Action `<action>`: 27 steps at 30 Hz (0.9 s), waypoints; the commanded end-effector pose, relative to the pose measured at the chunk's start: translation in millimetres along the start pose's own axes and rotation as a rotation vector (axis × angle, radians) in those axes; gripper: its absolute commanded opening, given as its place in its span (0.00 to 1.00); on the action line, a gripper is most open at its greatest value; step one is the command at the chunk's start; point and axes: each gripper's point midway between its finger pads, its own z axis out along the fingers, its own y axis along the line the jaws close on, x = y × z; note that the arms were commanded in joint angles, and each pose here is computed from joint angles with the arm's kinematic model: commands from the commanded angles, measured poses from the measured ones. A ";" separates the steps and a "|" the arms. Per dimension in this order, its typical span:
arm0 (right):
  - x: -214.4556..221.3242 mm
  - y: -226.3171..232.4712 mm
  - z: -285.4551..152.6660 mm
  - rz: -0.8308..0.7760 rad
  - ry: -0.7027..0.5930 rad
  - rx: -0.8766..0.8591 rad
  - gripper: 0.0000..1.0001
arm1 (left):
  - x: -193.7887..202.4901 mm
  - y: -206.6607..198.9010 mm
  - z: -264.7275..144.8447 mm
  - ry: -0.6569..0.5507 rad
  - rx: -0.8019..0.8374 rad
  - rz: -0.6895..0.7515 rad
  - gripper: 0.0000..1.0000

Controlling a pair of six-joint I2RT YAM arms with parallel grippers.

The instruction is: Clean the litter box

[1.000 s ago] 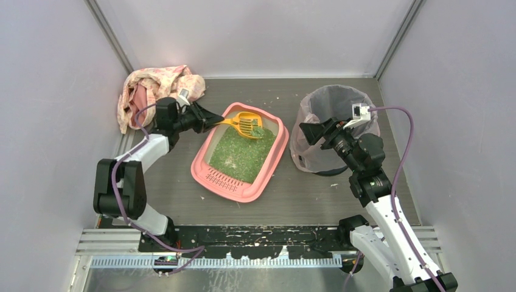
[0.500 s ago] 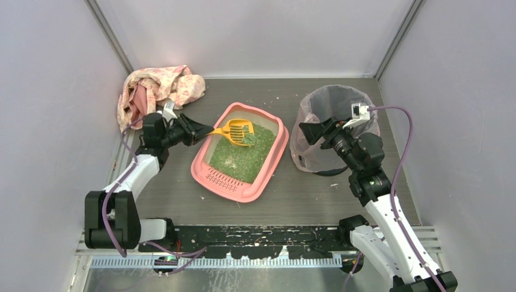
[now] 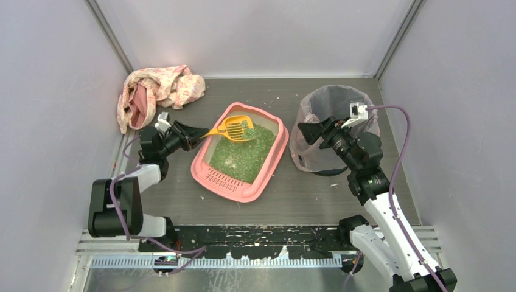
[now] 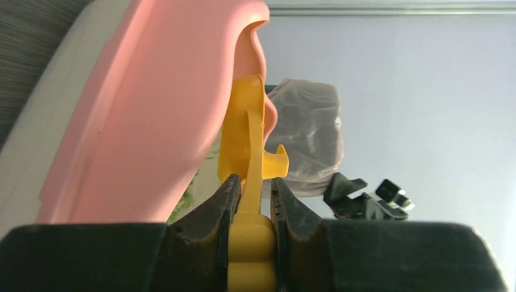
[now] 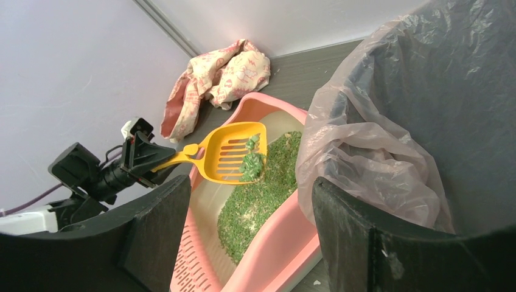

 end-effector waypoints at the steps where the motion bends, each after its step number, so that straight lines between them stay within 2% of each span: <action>1: -15.0 12.6 -1.3 -0.020 -0.057 -0.048 0.78 | -1.2 -47.6 -4.8 0.032 0.232 0.032 0.00; 8: -15.5 14.3 -6.8 -0.019 -0.066 -0.051 0.78 | 0.9 -40.7 -3.6 0.058 0.312 -0.022 0.00; 15: -11.1 10.5 -2.0 -0.008 -0.057 -0.048 0.78 | 5.9 -12.9 14.9 0.059 0.266 -0.008 0.00; 23: -9.5 11.7 -0.1 0.006 -0.060 -0.064 0.78 | -1.0 -35.8 25.9 0.049 0.319 0.051 0.00; 27: -14.6 19.5 -5.1 -0.001 -0.067 -0.084 0.78 | -4.9 -32.3 23.8 0.044 0.312 0.048 0.00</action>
